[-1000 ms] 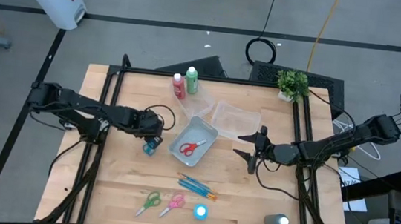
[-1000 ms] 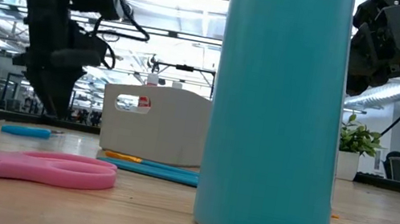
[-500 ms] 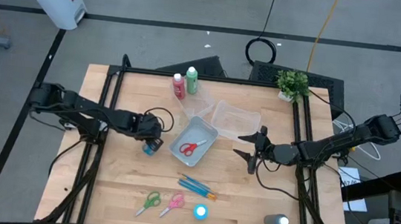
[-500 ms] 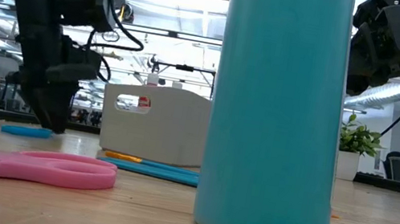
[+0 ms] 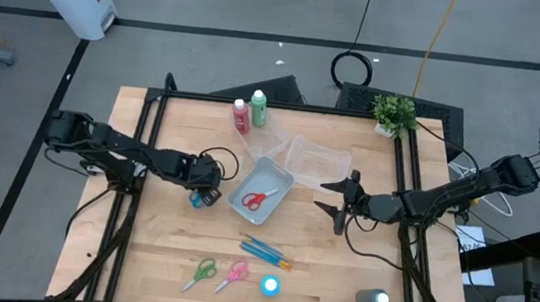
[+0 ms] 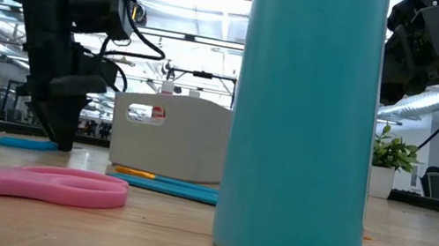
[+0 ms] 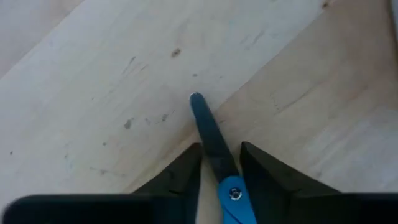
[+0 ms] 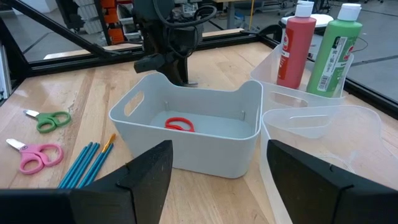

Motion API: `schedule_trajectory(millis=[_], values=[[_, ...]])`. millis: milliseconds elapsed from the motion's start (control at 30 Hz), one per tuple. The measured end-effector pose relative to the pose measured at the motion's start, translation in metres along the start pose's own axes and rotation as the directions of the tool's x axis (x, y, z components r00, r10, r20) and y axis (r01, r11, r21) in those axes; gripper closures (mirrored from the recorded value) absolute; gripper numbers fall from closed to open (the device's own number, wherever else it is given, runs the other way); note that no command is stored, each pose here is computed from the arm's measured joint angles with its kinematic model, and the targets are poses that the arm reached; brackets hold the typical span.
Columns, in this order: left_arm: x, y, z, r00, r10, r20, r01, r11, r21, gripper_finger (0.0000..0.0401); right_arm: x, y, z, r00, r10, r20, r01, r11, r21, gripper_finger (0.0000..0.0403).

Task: Pick & Place Paint Supplies
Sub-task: Put the blue scissors into the blue bin

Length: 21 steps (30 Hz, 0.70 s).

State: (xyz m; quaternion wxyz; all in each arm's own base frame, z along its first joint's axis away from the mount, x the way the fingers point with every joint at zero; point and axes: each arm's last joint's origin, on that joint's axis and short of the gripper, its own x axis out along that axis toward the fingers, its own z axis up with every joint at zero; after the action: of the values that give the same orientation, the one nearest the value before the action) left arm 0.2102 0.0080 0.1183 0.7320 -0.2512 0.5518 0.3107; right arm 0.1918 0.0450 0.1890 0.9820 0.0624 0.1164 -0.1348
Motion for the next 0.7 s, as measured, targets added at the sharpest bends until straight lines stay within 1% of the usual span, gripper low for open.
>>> schedule_trajectory(millis=[167, 200, 467, 567, 667, 700], values=[[0.000, -0.001, 0.000, 1.000, -0.016, -0.006, 0.017, 0.998, 0.057, 0.0370, 0.000, 0.000, 0.000, 1.000, 0.000, 0.000, 0.000, 1.000, 0.000, 0.0152], [0.000, -0.001, 0.000, 1.000, -0.016, -0.006, 0.016, 0.997, 0.071, 0.0379, 0.000, 0.000, 0.000, 1.000, 0.000, -0.001, 0.000, 1.000, 0.000, 0.0152], [-0.001, -0.001, 0.001, 1.000, -0.019, -0.008, 0.020, 0.985, 0.174, 0.0377, 0.000, 0.000, 0.000, 1.000, -0.001, -0.001, 0.001, 1.000, 0.000, 0.0152], [-0.008, -0.003, 0.004, 0.999, -0.045, -0.002, 0.044, 0.976, 0.214, 0.0378, 0.000, 0.000, 0.000, 1.000, -0.001, -0.001, 0.001, 1.000, -0.001, 0.0152], [-0.019, -0.005, 0.009, 0.998, -0.063, 0.008, 0.059, 0.971, 0.231, 0.0380, 0.000, 0.000, 0.000, 1.000, 0.000, -0.001, 0.000, 1.000, 0.000, 0.0152], [-0.025, -0.006, 0.011, 0.997, -0.078, 0.010, 0.074, 0.970, 0.230, 0.0390, 0.000, 0.000, 0.000, 1.000, 0.000, -0.001, 0.000, 1.000, 0.000, 0.0152]])
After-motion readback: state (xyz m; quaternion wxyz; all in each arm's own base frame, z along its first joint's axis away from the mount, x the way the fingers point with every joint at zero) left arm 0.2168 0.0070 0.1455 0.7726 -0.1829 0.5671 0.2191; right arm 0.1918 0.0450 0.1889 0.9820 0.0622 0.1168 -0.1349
